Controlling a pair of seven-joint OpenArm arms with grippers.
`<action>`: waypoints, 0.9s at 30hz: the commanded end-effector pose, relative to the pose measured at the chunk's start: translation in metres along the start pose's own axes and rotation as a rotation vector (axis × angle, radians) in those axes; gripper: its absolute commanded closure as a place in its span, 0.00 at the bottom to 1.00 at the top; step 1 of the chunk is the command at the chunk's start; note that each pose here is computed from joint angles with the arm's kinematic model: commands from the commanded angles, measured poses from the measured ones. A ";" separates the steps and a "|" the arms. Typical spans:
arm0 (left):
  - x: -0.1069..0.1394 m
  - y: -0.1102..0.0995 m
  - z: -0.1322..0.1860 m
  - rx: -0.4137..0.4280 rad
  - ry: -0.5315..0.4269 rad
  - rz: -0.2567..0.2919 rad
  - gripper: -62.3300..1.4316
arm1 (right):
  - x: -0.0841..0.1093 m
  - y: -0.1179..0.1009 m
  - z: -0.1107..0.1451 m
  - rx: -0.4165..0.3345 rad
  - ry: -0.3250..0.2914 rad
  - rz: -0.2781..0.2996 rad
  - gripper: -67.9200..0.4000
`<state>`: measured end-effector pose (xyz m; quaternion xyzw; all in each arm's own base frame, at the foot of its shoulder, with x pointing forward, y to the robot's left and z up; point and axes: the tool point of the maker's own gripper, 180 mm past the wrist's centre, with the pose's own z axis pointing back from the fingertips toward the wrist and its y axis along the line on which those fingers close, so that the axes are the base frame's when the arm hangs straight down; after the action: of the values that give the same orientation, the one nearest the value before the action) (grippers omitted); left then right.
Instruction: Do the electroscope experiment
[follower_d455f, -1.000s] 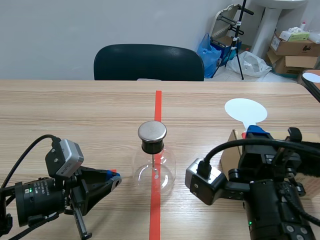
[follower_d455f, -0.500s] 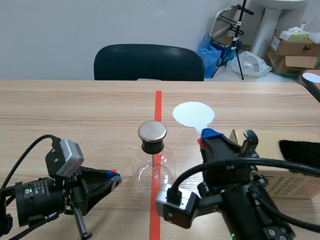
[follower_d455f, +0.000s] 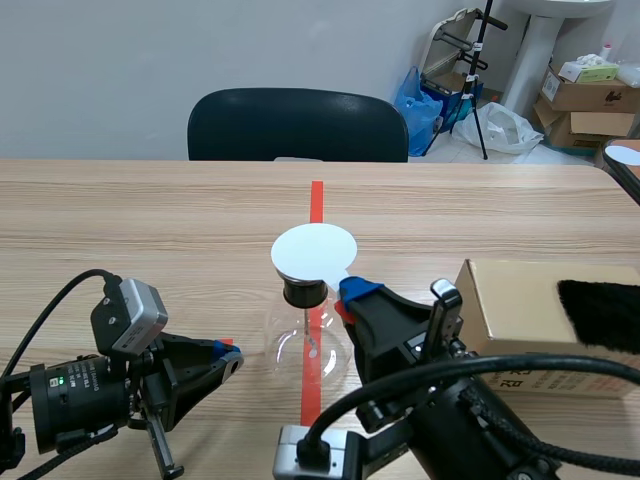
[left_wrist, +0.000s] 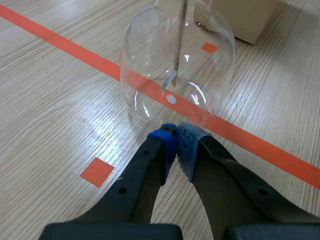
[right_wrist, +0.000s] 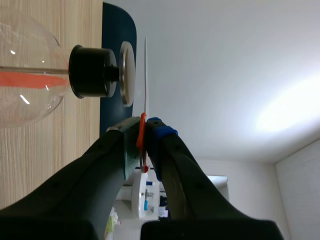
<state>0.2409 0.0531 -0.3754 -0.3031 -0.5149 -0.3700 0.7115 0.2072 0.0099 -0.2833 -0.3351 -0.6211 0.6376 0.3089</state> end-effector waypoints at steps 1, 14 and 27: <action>0.013 0.002 -0.003 0.003 -0.044 -0.005 0.93 | -0.002 -0.012 -0.004 -0.038 -0.009 0.015 0.98; 0.013 0.002 -0.003 0.003 -0.044 -0.005 0.93 | 0.001 -0.011 -0.004 -0.038 -0.026 0.016 0.98; 0.013 0.002 -0.003 0.003 -0.044 -0.005 0.93 | 0.001 -0.011 -0.004 -0.038 -0.026 0.016 0.98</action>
<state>0.2409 0.0531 -0.3754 -0.3031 -0.5149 -0.3700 0.7115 0.2044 0.0136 -0.2835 -0.3268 -0.6250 0.6419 0.3008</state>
